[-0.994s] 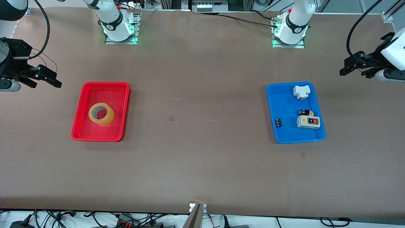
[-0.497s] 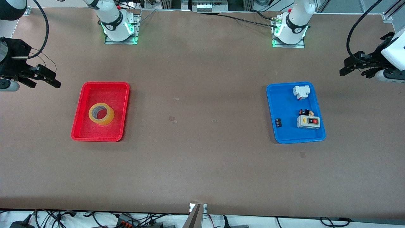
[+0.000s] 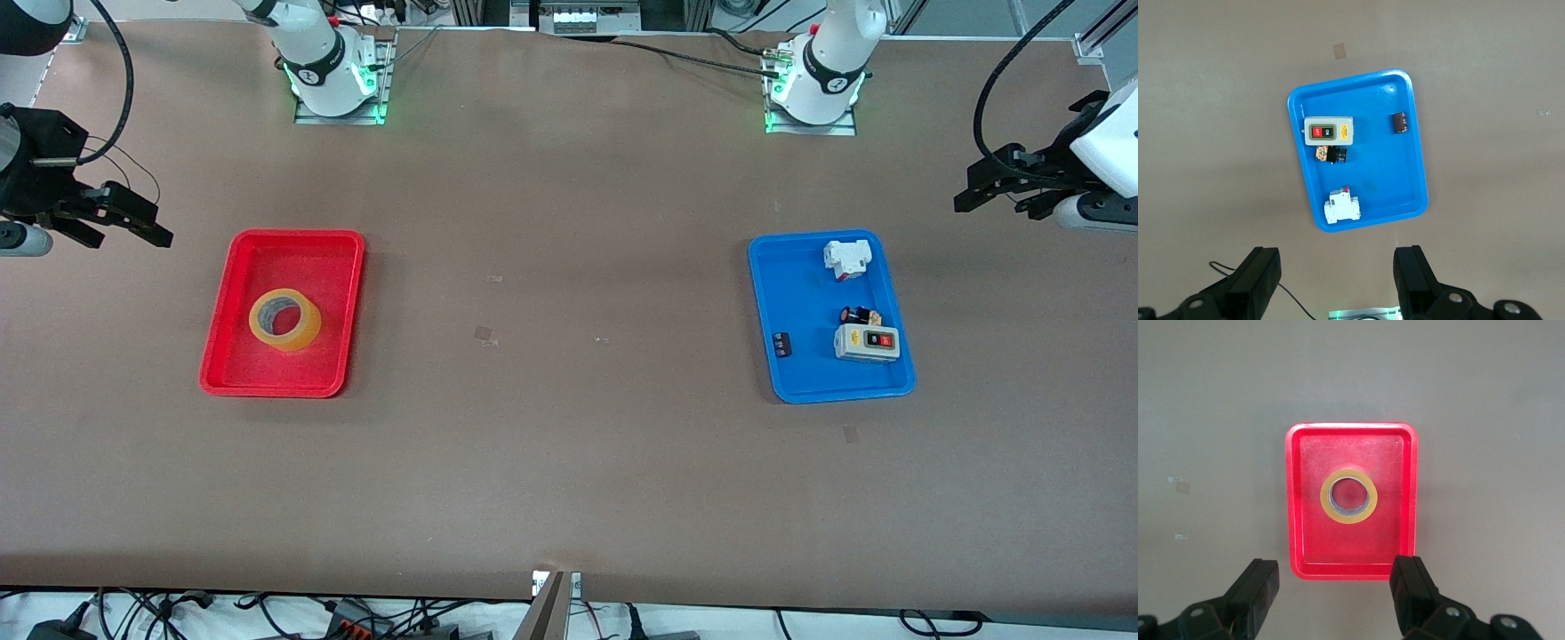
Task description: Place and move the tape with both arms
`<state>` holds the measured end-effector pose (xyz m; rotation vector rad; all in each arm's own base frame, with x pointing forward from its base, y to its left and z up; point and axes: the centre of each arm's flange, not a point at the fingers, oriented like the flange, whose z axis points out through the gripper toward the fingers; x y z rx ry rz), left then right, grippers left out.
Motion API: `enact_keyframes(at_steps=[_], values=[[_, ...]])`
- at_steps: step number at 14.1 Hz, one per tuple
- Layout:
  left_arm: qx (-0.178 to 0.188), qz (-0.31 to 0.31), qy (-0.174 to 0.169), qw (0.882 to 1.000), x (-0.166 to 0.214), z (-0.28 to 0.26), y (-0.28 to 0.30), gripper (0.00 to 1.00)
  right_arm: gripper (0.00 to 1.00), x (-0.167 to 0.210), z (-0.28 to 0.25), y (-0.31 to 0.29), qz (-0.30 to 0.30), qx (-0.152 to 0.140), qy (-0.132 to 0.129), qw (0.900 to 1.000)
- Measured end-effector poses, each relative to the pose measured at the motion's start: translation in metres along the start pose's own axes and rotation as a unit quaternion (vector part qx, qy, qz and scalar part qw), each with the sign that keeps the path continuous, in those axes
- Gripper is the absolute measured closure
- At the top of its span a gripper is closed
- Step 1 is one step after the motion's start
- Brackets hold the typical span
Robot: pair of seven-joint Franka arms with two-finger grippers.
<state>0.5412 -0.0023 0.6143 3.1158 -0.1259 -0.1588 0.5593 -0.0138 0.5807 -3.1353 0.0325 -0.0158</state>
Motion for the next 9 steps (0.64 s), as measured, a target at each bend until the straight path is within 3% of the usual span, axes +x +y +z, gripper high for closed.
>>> enact_keyframes(at_steps=[9], values=[[0.0,-0.004,0.0,1.0,-0.0001,0.0001,0.0,0.0,0.0,-0.003,-0.0004,-0.0006,-0.001,0.0,-0.008,1.0]])
